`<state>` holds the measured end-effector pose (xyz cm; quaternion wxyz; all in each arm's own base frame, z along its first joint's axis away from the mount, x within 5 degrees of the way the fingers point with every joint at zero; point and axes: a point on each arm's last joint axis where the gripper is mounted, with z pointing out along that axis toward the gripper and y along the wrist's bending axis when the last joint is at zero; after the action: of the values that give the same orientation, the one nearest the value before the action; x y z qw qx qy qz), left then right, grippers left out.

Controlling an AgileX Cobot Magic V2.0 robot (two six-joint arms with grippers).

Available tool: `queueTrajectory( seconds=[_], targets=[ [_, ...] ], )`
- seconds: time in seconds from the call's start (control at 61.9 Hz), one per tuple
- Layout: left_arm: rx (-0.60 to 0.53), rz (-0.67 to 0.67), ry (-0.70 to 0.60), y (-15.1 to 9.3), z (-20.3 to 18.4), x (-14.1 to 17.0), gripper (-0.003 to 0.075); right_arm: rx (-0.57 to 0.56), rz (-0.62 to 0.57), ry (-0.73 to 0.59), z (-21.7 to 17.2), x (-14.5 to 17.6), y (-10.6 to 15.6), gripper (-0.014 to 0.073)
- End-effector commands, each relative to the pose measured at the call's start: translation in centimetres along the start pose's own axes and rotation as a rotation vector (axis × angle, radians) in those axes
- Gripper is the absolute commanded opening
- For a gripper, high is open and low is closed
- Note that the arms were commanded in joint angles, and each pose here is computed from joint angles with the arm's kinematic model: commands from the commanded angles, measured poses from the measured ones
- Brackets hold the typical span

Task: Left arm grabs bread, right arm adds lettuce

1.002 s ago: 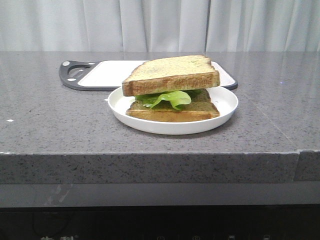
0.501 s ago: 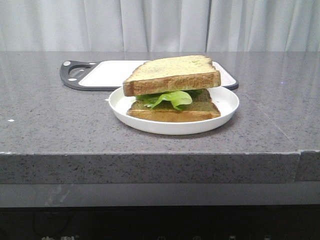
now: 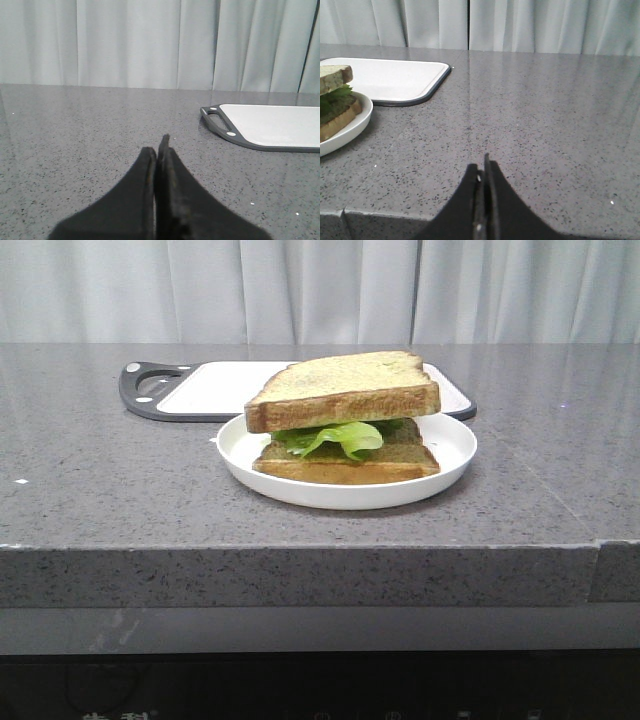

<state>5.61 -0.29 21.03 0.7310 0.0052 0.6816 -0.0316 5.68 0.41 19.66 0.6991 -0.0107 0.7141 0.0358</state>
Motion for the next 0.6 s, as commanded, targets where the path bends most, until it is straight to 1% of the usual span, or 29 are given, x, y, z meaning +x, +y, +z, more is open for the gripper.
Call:
queueTrajectory(
  seconds=[0.0,0.436,0.582],
  targets=[
    [-0.003,-0.008,-0.088,0.03,-0.16,-0.61,-0.002,0.015,0.001,-0.116,-0.25,-1.03,-0.09,-0.0118],
    [-0.003,-0.008,-0.088,0.03,-0.16,-0.61,-0.002,0.016,0.001,-0.116,-0.25,-1.03,-0.1,-0.0118],
    [-0.003,-0.008,-0.088,0.03,-0.16,-0.61,-0.002,0.015,0.024,-0.132,-0.27,-1.17,-0.11,-0.0118]
  ],
)
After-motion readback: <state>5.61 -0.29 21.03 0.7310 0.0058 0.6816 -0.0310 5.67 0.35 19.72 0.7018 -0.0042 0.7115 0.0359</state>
